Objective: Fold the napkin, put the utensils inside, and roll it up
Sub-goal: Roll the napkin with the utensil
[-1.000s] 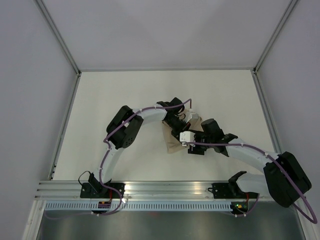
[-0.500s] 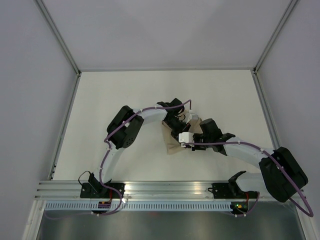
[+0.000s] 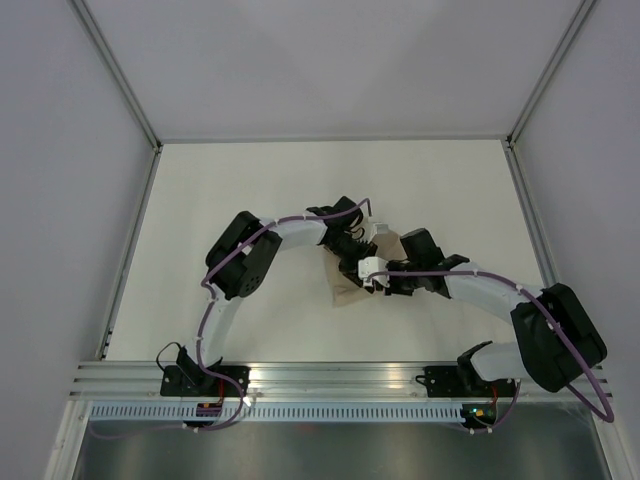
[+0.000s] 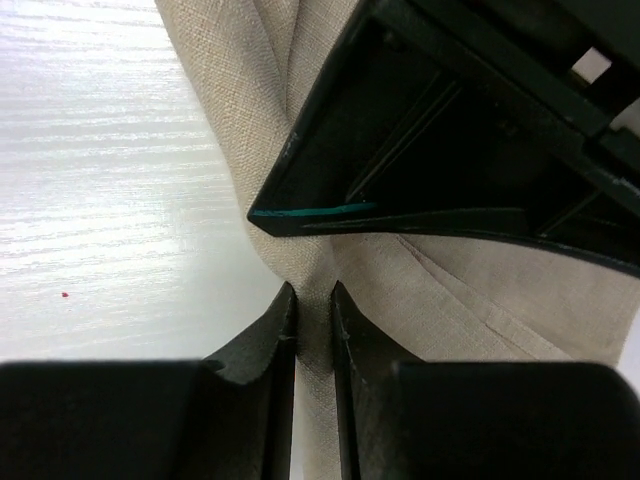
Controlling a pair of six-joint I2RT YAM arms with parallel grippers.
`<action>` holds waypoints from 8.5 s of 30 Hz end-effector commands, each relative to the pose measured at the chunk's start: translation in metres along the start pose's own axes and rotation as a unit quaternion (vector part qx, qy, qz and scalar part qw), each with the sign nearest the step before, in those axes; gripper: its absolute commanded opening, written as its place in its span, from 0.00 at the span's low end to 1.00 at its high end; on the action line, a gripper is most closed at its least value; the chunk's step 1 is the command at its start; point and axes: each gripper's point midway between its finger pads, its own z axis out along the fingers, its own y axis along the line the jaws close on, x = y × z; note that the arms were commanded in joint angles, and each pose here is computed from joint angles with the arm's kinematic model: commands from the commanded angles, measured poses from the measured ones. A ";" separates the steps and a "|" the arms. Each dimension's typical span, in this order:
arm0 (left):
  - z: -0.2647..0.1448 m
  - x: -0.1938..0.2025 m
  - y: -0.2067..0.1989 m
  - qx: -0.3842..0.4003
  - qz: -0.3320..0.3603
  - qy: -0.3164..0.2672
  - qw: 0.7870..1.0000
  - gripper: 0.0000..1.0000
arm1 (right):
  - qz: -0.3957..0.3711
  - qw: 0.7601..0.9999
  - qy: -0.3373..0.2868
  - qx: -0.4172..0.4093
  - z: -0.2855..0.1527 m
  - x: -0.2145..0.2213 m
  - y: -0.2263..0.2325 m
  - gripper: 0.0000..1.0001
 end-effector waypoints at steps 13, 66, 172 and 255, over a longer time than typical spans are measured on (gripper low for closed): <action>-0.072 -0.041 -0.019 -0.061 0.003 -0.157 0.986 0.28 | 0.112 0.975 -0.001 -0.193 -0.006 0.016 0.042 0.11; 0.024 0.004 -0.049 -0.396 0.536 -0.158 0.729 0.46 | 0.266 0.907 -0.025 -0.326 -0.002 0.036 0.025 0.10; 0.035 0.032 0.061 -0.107 -0.077 0.124 0.984 0.07 | 0.050 0.999 0.002 0.021 -0.025 0.005 -0.002 0.67; -0.044 -0.026 -0.047 -0.402 0.525 -0.205 0.721 0.48 | 0.271 0.926 0.071 -0.252 0.037 0.049 -0.001 0.09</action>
